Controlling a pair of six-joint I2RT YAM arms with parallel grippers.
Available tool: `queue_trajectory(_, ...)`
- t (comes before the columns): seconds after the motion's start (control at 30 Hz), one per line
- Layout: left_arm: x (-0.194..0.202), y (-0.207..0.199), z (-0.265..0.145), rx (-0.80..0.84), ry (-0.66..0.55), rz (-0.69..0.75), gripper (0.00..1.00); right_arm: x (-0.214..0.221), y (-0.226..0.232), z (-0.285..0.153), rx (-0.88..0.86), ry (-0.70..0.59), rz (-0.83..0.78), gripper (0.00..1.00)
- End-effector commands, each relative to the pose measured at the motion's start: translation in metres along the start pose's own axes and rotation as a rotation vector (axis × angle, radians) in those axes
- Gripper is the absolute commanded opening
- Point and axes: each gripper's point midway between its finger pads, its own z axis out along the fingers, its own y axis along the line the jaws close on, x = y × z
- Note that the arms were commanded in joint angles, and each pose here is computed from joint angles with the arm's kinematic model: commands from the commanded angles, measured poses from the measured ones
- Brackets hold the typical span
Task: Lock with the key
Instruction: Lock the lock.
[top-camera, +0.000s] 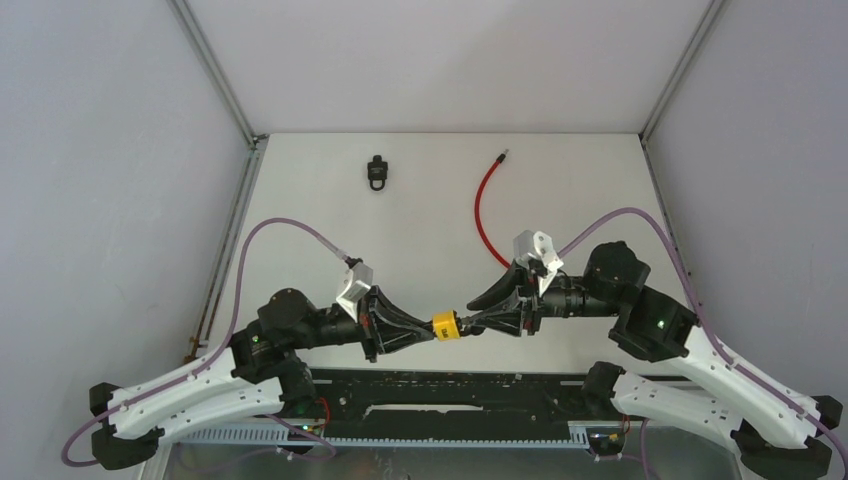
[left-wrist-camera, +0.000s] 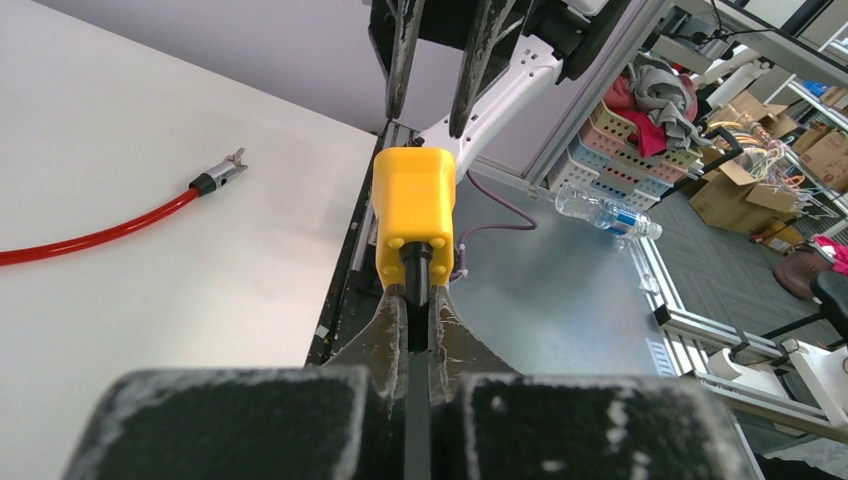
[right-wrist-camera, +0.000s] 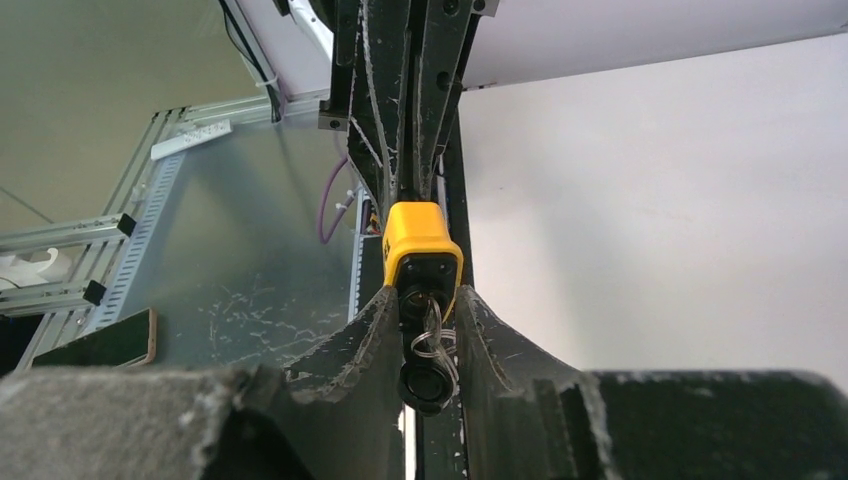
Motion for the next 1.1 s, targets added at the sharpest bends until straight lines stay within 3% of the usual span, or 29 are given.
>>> queue_trajectory(0.0,-0.035,-0.021,-0.002,0.077,-0.119,0.071,0.0,-0.007,0.004,0.001,-0.024,-0.005,0.001,0.3)
queue_trajectory(0.47,-0.037,-0.019,-0.003,0.069,-0.129,0.076,0.0,0.005,0.002,0.005,-0.038,0.043,0.021,0.21)
queue_trajectory(0.67,-0.038,-0.015,-0.003,0.046,-0.137,0.079,0.0,0.007,0.006,0.005,-0.062,0.05,0.018,0.11)
queue_trajectory(0.77,-0.038,-0.014,-0.003,0.041,-0.141,0.08,0.0,0.007,0.005,0.005,-0.059,0.049,0.013,0.0)
queue_trajectory(1.07,-0.037,-0.011,-0.006,0.019,-0.133,0.093,0.0,0.01,-0.002,-0.001,-0.005,0.058,-0.008,0.0)
